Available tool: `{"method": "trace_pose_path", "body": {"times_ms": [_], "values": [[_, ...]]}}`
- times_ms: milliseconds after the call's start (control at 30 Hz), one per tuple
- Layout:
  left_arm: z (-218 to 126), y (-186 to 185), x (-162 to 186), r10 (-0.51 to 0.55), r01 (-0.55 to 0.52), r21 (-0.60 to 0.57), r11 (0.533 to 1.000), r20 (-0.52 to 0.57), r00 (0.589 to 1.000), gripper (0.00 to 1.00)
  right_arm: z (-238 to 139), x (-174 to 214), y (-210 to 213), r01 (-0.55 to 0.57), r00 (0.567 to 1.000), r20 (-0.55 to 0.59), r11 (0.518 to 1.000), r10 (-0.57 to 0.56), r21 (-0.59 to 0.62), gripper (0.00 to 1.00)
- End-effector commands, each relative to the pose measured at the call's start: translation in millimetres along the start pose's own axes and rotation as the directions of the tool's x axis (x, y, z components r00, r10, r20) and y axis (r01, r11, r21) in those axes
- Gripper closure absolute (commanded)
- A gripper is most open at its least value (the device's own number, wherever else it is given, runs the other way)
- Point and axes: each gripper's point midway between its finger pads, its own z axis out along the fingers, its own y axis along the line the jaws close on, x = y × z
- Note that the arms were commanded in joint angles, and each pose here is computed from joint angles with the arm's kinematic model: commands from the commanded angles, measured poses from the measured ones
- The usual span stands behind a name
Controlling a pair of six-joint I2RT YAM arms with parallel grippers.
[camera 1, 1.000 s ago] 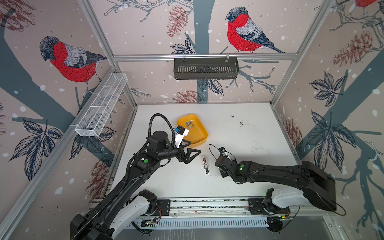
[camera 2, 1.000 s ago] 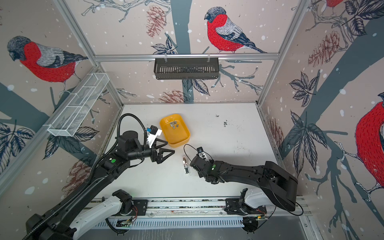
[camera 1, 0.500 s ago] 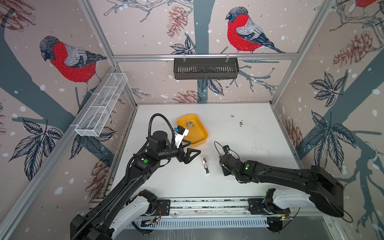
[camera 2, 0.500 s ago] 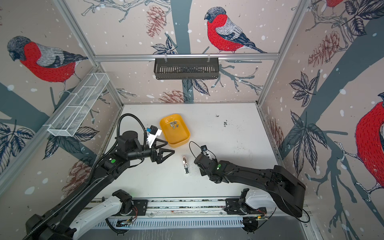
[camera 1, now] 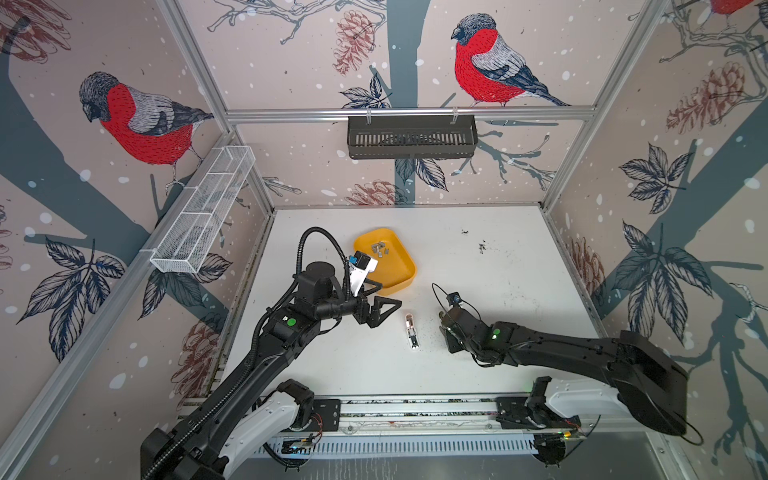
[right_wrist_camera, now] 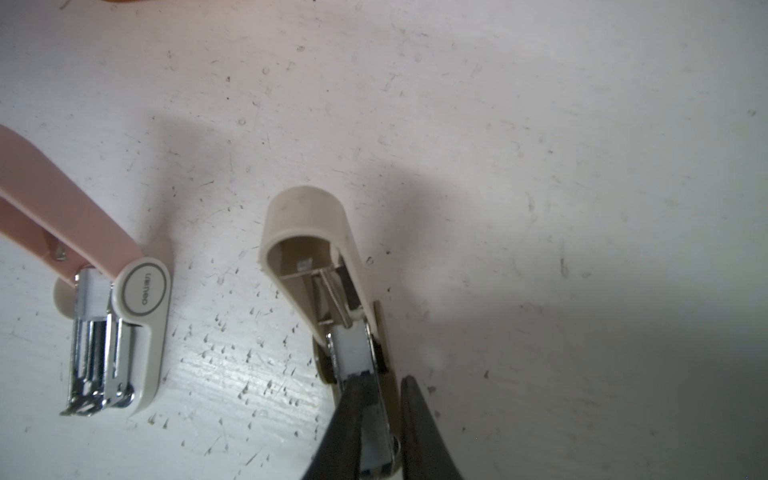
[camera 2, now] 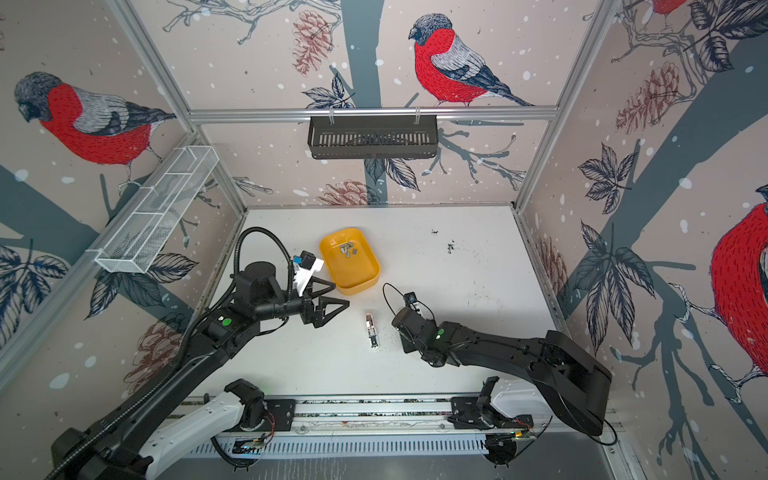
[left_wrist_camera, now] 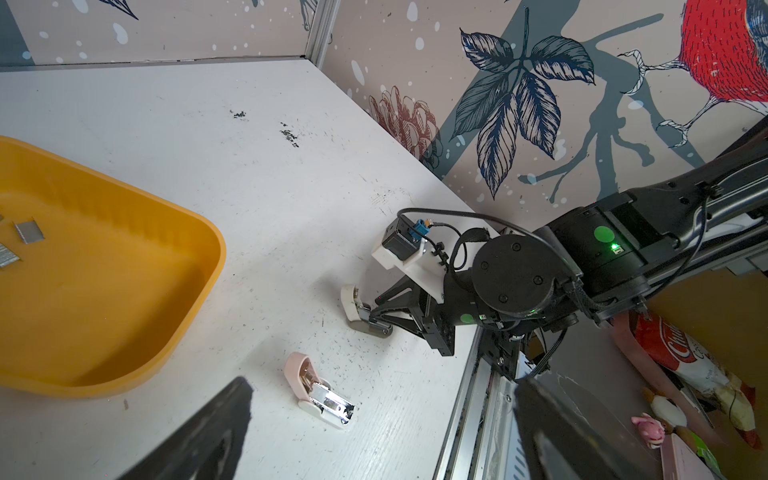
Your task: Load the staples into the stapler
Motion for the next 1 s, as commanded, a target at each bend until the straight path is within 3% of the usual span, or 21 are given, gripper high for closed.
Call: {"method": "trace_pose_path", "body": {"times_ms": [0,267,967], "values": [[0,-1,-4,0.009,-0.009,0.008,1.0,0.015,1.0,0.02,0,1,-1,-0.012,1.0,0.0,1.0,0.012,0.001,0.81],[0,-1,-4,0.008,-0.009,0.009,1.0,0.013,1.0,0.02,-11,-7,2,-0.027,0.999,0.033,0.999,0.028,-0.029,0.81],[1,-1,-3,0.006,-0.006,0.009,1.0,0.012,1.0,0.02,-1,17,-4,-0.027,0.999,-0.027,0.999,0.027,-0.019,0.83]]}}
